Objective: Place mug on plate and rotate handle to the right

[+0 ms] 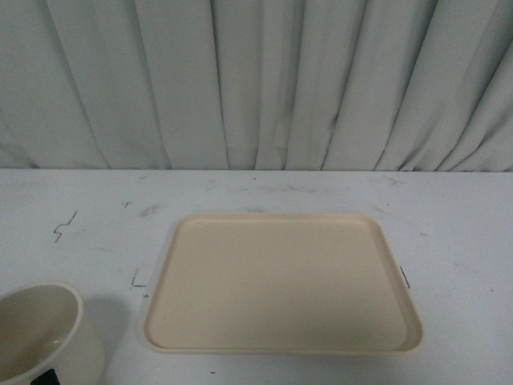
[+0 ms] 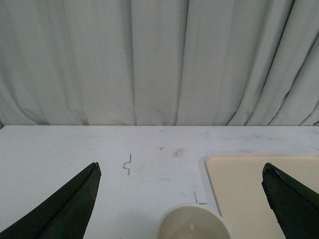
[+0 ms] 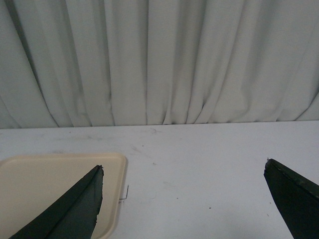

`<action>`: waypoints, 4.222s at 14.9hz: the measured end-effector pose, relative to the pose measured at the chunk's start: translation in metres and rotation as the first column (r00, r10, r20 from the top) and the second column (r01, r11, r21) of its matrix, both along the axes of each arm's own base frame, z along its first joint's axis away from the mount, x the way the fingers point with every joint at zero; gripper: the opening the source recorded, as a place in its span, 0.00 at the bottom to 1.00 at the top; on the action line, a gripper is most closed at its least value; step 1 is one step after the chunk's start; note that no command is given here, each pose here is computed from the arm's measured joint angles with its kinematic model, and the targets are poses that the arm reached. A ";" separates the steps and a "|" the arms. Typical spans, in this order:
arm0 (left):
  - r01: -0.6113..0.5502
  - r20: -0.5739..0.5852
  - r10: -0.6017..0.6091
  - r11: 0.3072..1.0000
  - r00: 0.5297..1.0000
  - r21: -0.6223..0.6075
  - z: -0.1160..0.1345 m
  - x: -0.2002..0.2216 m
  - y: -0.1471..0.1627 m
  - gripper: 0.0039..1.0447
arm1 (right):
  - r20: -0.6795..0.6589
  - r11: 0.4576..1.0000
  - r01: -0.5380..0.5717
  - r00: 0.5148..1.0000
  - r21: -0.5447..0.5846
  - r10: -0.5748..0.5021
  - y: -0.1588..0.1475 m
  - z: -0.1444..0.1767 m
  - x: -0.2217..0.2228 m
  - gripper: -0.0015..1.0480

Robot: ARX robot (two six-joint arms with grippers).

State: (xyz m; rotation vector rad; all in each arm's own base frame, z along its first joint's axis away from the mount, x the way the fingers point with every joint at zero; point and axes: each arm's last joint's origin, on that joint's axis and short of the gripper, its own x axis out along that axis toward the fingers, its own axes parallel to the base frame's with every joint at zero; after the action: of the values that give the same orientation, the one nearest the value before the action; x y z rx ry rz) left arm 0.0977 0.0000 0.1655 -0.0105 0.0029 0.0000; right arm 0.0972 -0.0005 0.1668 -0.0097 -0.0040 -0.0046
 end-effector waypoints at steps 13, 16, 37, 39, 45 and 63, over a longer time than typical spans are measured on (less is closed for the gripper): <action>0.000 0.000 0.000 1.000 1.000 0.000 0.000 0.000 0.000 0.94 | 0.000 1.000 0.000 1.000 0.000 0.000 0.000 0.000 0.000 0.94; 0.000 0.000 0.000 1.000 1.000 0.000 0.000 0.000 0.000 0.94 | 0.000 1.000 0.000 1.000 0.000 0.000 0.000 0.000 0.000 0.94; -0.326 -0.875 0.162 0.945 0.456 0.006 0.008 0.139 -0.003 0.94 | 0.000 1.000 -0.005 1.000 0.002 0.005 0.000 0.000 0.000 0.94; -0.309 -0.896 0.157 0.951 0.416 0.023 -0.006 0.148 -0.002 0.94 | 0.000 1.000 -0.005 1.000 0.002 0.005 0.000 0.000 0.000 0.94; -0.279 -0.920 0.151 0.959 0.361 0.048 -0.033 0.160 -0.002 0.94 | 0.000 1.000 -0.004 1.000 0.002 0.004 0.000 0.000 0.000 0.94; 0.012 -0.863 0.033 0.999 0.504 0.045 0.055 0.219 -0.076 0.02 | 0.000 1.000 -0.004 1.000 0.002 0.004 0.000 0.000 0.000 0.94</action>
State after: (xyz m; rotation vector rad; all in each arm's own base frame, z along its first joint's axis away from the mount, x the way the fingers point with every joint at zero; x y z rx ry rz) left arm 0.3166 -0.0762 0.2207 0.0373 1.0455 0.0183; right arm 0.0972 0.0000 0.1668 -0.0074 -0.0040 -0.0004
